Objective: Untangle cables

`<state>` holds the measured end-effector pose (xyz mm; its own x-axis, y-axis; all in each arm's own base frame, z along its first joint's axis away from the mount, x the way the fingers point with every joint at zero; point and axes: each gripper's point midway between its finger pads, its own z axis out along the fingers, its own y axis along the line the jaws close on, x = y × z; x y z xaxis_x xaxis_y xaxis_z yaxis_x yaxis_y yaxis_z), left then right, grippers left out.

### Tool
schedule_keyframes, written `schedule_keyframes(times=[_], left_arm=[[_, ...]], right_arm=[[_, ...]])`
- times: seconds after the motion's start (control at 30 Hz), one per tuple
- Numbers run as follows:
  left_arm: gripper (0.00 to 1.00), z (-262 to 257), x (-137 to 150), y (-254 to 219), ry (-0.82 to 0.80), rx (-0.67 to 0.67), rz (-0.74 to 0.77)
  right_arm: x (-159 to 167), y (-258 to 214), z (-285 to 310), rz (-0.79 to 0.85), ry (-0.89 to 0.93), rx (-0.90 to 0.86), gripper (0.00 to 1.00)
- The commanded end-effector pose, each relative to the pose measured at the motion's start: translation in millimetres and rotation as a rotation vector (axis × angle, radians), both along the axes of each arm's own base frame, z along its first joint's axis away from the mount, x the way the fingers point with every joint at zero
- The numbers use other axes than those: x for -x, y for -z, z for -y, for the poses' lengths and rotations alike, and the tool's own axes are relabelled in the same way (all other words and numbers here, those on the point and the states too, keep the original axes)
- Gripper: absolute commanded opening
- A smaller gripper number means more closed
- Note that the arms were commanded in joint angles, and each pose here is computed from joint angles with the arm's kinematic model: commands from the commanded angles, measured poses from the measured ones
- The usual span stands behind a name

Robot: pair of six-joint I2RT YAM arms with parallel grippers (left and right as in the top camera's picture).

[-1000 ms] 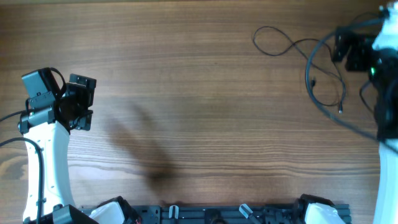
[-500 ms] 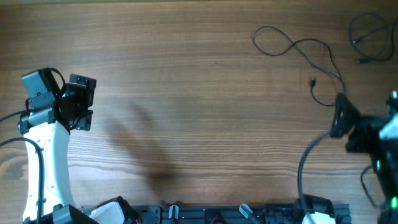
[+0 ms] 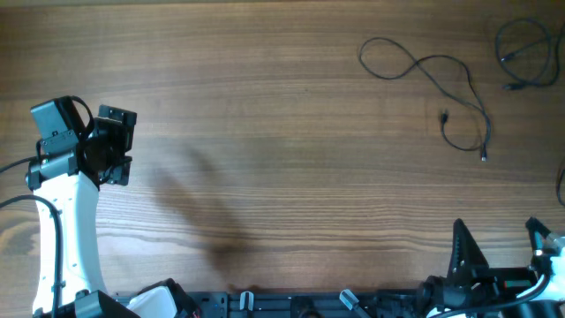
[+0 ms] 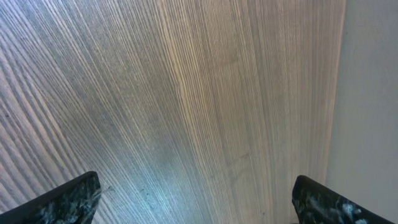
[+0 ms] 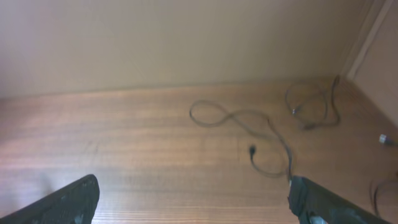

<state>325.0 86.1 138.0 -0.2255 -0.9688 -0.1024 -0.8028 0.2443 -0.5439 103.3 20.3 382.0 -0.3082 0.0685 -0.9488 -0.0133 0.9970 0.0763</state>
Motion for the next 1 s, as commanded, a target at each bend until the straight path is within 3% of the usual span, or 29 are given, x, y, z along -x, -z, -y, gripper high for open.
schedule_keyframes(times=[0.0,0.23,0.4,0.67,0.97], left_arm=[[1.00,-1,-4,-6,0.007,-0.018,0.014],[1.00,-1,-4,-6,0.007,-0.018,0.014],[1.00,-1,-4,-6,0.007,-0.018,0.014],[1.00,-1,-4,-6,0.007,-0.018,0.014],[1.00,-1,-4,-6,0.007,-0.018,0.014]], right_arm=[[-2,-6,2,0.028,0.010,0.005,1.00],[-13,-6,11,0.042,0.046,0.010,1.00],[-50,15,18,0.040,0.088,-0.157,1.00],[-104,48,18,0.094,0.008,-0.160,1.00],[-109,80,6,0.251,-0.060,-0.128,1.00]])
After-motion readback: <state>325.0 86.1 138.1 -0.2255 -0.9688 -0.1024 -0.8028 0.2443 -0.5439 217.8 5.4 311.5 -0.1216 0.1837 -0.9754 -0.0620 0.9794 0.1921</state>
